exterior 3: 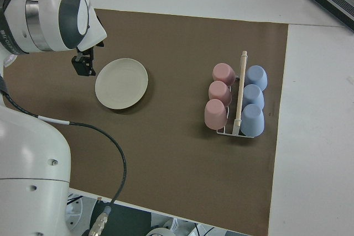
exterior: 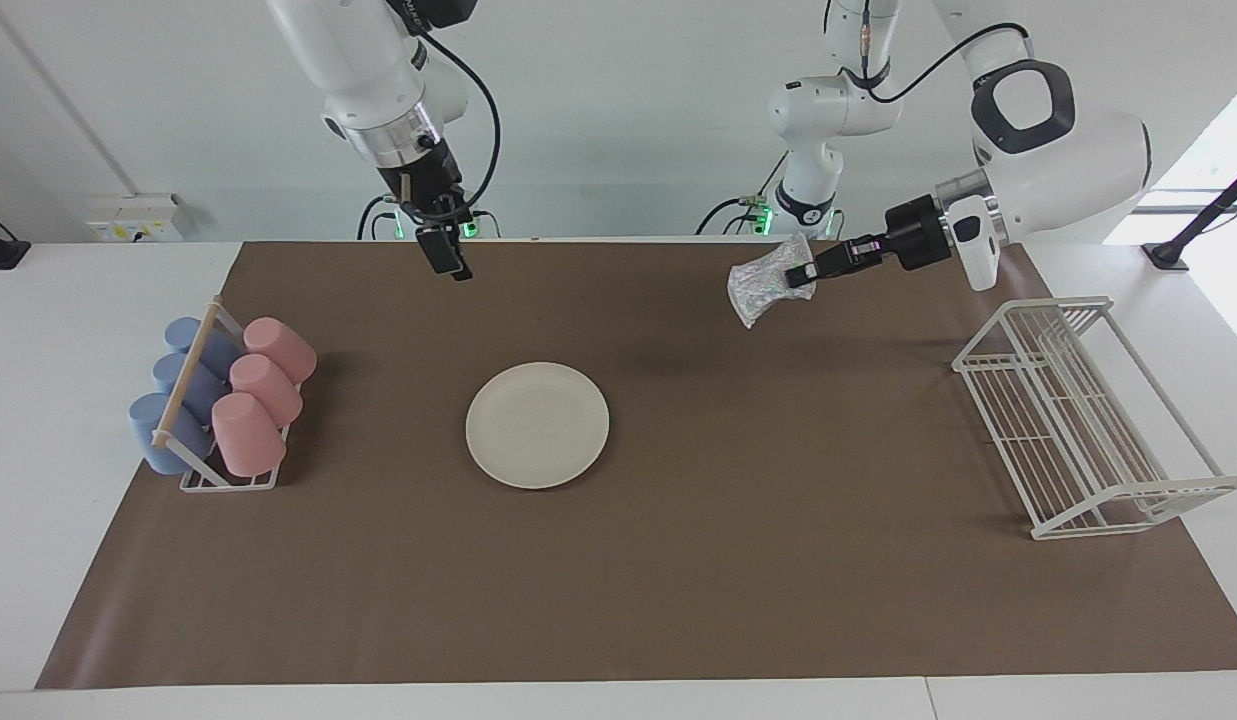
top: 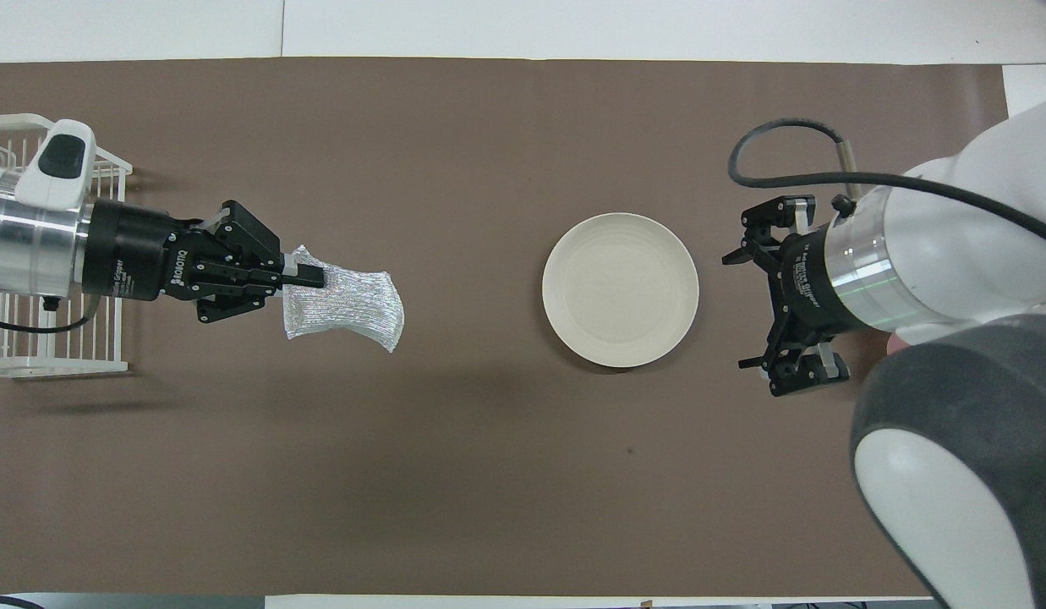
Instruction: Wipe plate with sponge
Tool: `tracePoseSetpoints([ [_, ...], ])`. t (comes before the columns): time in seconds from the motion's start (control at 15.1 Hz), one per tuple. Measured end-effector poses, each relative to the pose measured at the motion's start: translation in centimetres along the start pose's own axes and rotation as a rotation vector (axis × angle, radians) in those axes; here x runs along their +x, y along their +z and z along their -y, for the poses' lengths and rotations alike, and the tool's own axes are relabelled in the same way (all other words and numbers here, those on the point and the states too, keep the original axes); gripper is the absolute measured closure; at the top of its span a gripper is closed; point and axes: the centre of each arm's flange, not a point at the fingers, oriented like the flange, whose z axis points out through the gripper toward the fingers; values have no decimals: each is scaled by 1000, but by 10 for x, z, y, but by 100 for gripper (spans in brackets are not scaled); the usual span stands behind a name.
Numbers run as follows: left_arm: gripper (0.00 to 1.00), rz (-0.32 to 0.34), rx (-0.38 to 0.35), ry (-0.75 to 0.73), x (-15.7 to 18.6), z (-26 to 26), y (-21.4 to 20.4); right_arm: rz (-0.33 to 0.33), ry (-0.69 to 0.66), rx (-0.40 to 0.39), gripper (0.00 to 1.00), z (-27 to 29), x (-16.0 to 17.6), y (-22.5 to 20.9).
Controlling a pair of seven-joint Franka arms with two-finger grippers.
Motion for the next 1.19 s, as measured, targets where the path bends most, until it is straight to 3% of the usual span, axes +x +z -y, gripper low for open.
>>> tracePoseSetpoints([
  [0.33,95,96,-162,74,-12,4,52,51,110,105,0,-12,-77,9],
  [0.53,95,126,-229,153,-12,14,70,68,120,112,0,-28,-115,29],
  [0.93,95,139,-253,207,-14,16,76,123,109,148,0,-63,-182,65],
  [1.19,95,165,-252,214,-17,16,78,159,109,198,0,-60,-186,68],
])
